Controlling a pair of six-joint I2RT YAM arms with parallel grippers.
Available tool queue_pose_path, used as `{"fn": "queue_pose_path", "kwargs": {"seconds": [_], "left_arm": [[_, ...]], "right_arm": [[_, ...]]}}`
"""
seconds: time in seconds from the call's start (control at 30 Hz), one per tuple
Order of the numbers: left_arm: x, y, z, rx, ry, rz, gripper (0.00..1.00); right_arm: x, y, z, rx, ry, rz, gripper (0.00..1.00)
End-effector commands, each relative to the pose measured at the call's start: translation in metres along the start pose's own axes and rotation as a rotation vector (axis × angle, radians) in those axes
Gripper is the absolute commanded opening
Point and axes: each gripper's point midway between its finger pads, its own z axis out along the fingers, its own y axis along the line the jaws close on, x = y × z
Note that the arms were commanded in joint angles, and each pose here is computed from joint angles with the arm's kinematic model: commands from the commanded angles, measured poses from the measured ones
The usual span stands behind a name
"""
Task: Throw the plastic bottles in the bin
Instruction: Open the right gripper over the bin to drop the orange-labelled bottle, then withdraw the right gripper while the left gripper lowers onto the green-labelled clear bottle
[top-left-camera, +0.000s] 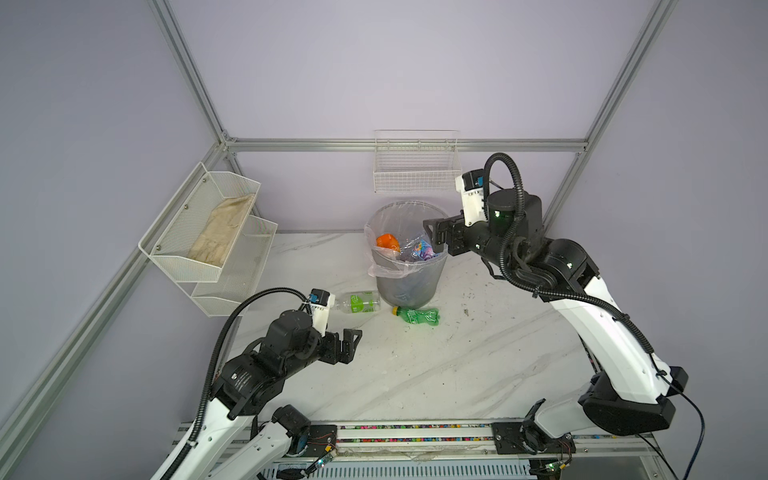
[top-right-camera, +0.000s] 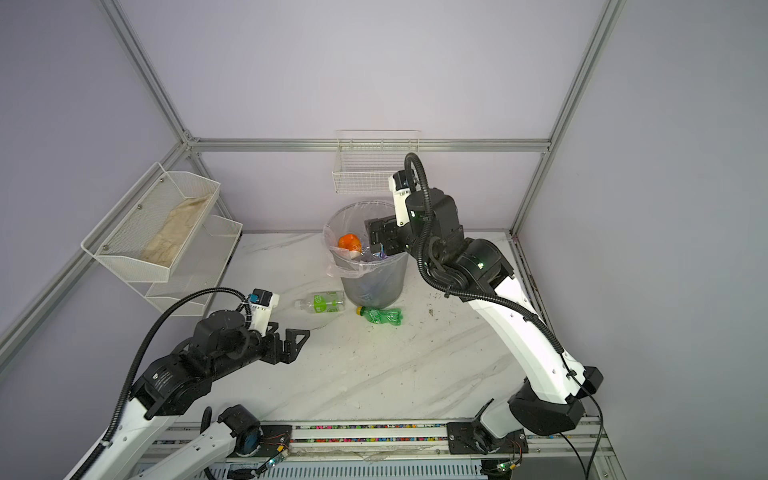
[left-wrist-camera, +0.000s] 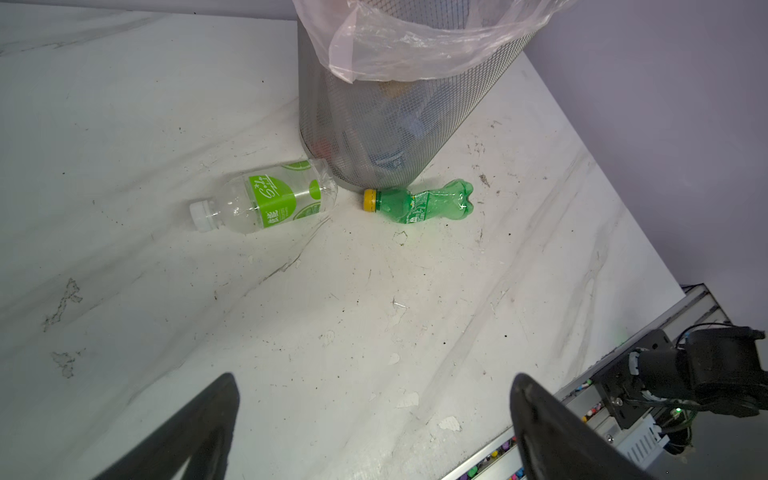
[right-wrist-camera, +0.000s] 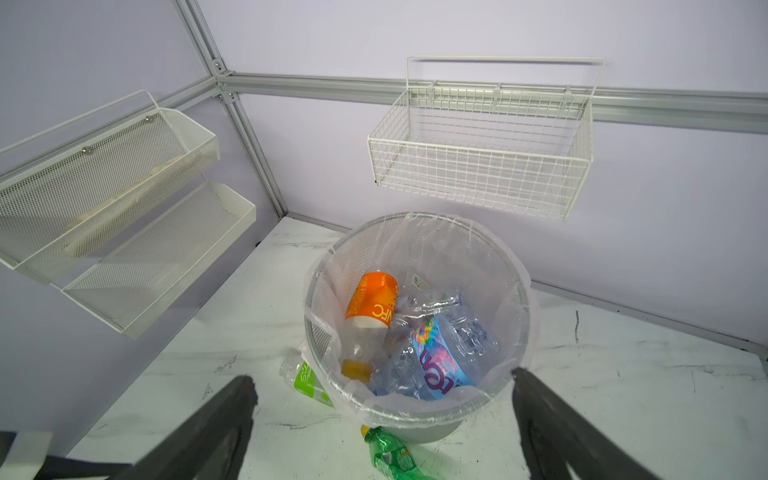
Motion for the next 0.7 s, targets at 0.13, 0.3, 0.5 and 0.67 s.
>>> {"fn": "queue_pose_path", "kwargs": {"seconds": [0.13, 0.3, 0.5, 0.67], "left_arm": [[-0.060, -0.011, 0.035, -0.059, 0.002, -0.081, 1.00], [-0.074, -0.006, 0.071, -0.103, 0.059, -0.237, 1.00], [-0.090, 0.024, 0.088, -0.167, 0.027, -0.510, 1.00], [-0.089, 0.055, 0.099, -0.206, -0.032, -0.799, 1.00]], "right_arm": [[0.029, -0.009, -0.017, 0.004, 0.027, 0.031, 0.97], [0.036, -0.021, -0.031, 0.045, 0.033, 0.054, 0.97], [0.052, -0.032, -0.041, 0.079, 0.060, 0.096, 0.97], [0.064, -0.041, -0.045, 0.116, 0.075, 0.134, 0.98]]}}
